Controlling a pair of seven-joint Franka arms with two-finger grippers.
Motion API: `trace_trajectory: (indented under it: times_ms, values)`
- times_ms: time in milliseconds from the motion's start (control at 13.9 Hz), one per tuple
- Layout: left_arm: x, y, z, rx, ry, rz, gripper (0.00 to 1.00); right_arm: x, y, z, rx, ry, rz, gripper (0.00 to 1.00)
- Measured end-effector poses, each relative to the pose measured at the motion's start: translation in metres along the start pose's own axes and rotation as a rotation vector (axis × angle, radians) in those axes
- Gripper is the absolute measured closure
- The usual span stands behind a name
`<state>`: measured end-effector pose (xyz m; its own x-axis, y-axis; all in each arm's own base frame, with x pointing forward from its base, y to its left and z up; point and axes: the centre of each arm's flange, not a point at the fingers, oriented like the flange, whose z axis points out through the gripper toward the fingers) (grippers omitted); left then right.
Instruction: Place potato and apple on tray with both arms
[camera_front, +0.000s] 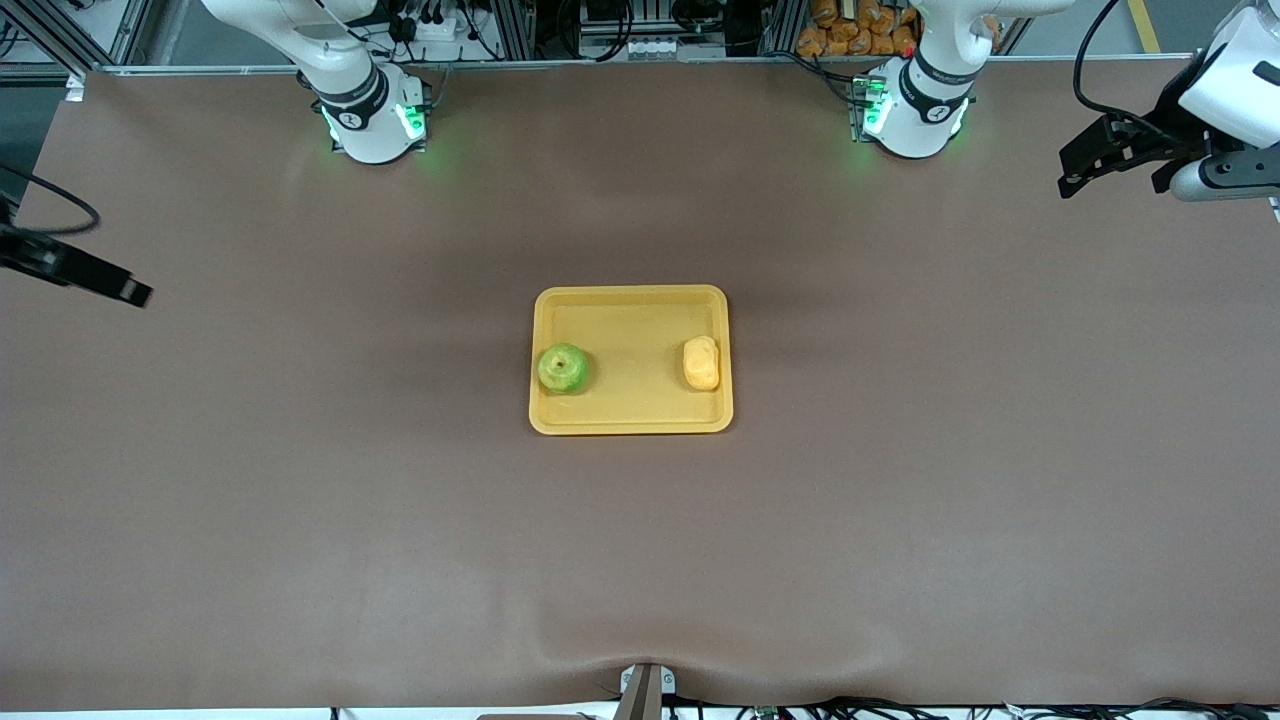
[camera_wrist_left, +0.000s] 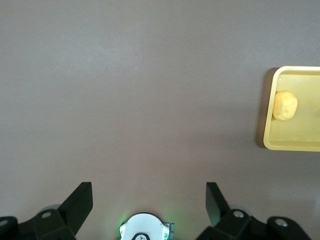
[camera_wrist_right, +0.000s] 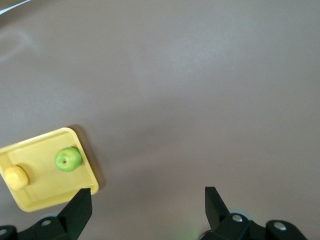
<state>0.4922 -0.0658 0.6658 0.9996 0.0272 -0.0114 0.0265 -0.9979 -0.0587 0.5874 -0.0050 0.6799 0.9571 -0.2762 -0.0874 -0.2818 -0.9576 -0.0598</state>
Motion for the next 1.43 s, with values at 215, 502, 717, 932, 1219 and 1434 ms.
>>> trace_trajectory:
  times_ms: [215,502,717,932,1219,1434]
  values:
    - [0.001,-0.004,0.002,0.000,-0.003,-0.007,0.00,-0.011,0.008,-0.004,-0.002,0.041,-0.031,0.00]
    - [0.002,-0.005,0.002,0.000,-0.004,-0.010,0.00,-0.026,0.015,0.013,-0.005,0.034,-0.042,0.00]
    - [0.002,-0.005,0.002,0.000,-0.004,-0.010,0.00,-0.026,0.018,0.011,-0.015,0.049,-0.086,0.00]
    - [0.002,-0.005,0.002,0.000,-0.004,-0.010,0.00,-0.027,0.024,0.000,-0.016,0.081,-0.099,0.00]
    - [0.002,-0.005,-0.001,-0.001,0.001,-0.011,0.00,-0.028,0.023,-0.002,-0.015,0.089,-0.105,0.00]
    - [0.002,-0.005,0.000,-0.001,0.001,-0.010,0.00,-0.025,0.032,0.003,-0.017,0.080,-0.087,0.00]
